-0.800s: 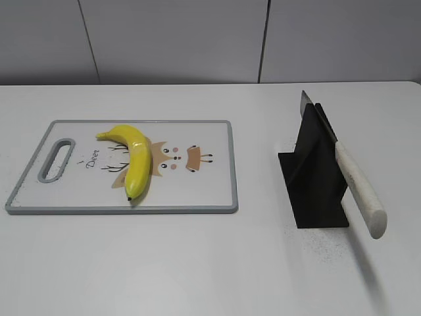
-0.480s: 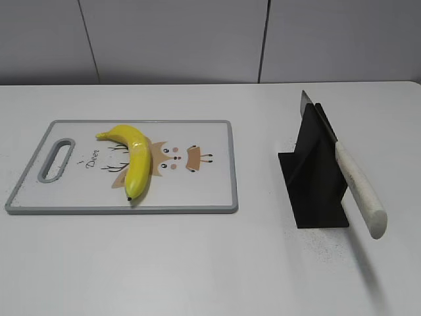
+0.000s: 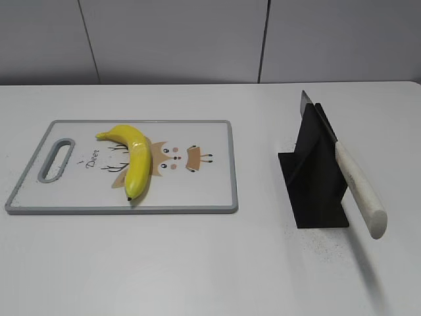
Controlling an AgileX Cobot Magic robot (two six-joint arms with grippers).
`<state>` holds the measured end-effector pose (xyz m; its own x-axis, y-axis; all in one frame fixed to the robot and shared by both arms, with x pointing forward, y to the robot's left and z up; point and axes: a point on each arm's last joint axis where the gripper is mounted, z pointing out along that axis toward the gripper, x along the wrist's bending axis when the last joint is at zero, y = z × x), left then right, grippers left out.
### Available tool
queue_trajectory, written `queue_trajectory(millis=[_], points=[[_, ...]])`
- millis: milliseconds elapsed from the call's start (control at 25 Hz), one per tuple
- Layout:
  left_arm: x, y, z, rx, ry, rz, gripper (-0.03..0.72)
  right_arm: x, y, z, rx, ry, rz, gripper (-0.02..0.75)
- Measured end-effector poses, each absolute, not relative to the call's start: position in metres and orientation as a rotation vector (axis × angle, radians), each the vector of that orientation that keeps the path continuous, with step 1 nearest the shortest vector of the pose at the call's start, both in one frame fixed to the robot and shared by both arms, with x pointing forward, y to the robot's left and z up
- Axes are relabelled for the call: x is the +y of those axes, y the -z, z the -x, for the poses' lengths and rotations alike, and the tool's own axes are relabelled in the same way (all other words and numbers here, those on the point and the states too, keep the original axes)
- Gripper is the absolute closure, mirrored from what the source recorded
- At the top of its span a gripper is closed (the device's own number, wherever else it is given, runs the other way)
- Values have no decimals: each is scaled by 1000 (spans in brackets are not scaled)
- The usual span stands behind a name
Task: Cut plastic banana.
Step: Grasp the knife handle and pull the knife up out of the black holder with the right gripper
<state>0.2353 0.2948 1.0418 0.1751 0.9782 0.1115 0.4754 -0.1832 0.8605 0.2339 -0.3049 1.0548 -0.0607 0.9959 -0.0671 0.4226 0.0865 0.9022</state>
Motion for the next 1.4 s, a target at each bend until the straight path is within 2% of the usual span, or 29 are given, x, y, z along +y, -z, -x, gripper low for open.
queue_trajectory(millis=[840, 1160, 1400], points=[[295, -1042, -235, 1381, -925, -1763, 162, -304, -1059, -237, 1622, -924, -1425, 178], [295, -1042, -235, 1381, -925, -1763, 162, -297, -1087, -280, 1853, -736, -1622, 180], [295, -1042, -235, 1381, -925, -1763, 162, -283, -1092, -325, 2052, -666, -1776, 181]])
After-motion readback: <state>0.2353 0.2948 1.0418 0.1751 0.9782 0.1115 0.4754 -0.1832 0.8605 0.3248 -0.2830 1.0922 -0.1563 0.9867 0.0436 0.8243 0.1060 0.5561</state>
